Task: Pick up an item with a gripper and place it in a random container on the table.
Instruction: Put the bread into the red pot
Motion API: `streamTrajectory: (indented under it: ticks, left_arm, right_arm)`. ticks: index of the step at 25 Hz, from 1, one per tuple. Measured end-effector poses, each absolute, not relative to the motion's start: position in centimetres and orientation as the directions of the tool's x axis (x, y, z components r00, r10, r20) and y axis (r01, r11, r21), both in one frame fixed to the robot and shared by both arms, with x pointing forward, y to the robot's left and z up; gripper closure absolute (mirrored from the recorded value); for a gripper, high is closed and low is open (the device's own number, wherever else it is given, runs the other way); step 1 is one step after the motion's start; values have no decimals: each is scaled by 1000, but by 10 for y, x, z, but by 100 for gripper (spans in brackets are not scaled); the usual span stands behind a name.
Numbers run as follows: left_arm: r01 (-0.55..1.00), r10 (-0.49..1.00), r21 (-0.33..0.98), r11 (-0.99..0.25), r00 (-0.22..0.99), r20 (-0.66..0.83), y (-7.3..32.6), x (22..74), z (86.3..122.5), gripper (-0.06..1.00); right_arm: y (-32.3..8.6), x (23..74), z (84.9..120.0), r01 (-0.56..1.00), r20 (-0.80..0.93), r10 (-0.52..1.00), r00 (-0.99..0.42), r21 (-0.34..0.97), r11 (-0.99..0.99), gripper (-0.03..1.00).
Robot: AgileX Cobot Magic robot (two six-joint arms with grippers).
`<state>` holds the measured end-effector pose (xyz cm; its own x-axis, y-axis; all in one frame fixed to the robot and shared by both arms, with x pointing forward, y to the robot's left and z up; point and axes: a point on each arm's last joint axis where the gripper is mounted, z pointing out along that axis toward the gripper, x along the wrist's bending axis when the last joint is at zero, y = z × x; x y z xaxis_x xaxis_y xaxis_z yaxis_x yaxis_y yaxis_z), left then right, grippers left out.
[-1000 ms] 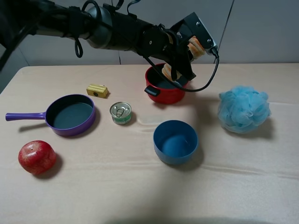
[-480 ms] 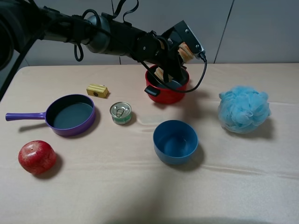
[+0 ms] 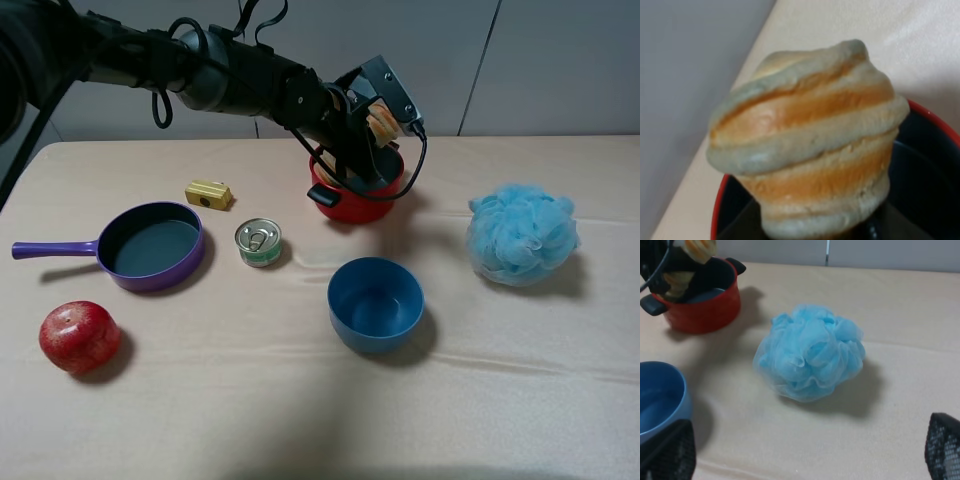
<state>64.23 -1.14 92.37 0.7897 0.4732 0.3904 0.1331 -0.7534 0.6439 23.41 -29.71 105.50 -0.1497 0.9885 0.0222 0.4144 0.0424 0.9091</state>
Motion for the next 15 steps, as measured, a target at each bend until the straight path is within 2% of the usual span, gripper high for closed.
streamTrajectory:
  ticks: [15]
  left_arm:
    - [145, 469, 631, -762, 795, 384, -10, 642, 922, 64]
  right_arm:
    - [-297, 234, 1055, 414, 22, 988, -150, 909, 42, 27]
